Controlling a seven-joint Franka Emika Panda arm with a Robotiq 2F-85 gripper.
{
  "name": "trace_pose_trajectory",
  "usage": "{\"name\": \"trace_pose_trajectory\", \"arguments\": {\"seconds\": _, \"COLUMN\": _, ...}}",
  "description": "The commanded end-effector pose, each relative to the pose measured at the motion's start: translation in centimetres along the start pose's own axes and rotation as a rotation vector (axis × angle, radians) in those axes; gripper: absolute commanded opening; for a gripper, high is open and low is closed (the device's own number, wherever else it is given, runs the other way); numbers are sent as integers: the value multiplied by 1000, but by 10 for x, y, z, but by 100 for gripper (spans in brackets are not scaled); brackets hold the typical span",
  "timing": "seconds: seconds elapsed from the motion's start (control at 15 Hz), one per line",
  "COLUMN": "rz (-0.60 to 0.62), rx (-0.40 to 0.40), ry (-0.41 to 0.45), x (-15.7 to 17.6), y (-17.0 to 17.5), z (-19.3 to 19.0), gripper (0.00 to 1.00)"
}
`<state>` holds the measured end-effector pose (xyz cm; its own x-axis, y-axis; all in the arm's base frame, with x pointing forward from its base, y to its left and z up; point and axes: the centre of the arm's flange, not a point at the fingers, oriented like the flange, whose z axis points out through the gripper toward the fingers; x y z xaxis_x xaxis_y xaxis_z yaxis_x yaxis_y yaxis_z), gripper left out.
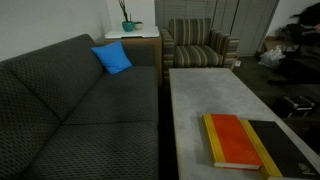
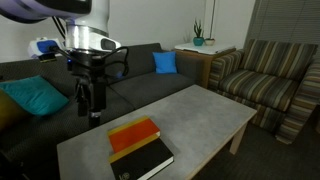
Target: Open the book cover on the right
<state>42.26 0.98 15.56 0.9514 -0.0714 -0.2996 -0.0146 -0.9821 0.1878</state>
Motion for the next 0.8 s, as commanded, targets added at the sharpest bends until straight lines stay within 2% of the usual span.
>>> {"name": "trace_pose_trajectory", "arguments": {"seconds": 0.0, "rz": 20, "rx": -112, "ry": 51, "x": 40, "y": 20, "z": 19, "gripper": 100}}
{"name": "trace_pose_trajectory", "arguments": {"seconds": 0.07, "rz": 32, "rx": -156, "ry": 65, "x": 55, "y": 31, "z": 23, "gripper": 100}}
{"name": "trace_pose_trajectory", "arguments": {"seconds": 0.13, "rz": 14, "rx": -98, "ry": 44, "x": 23, "y": 22, "z": 7, "gripper": 100}}
{"name": "trace_pose_trajectory", "arguments": {"seconds": 0.73, "rz": 15, "rx": -107, "ry": 47, "x": 28, "y": 21, "z": 9, "gripper": 100}}
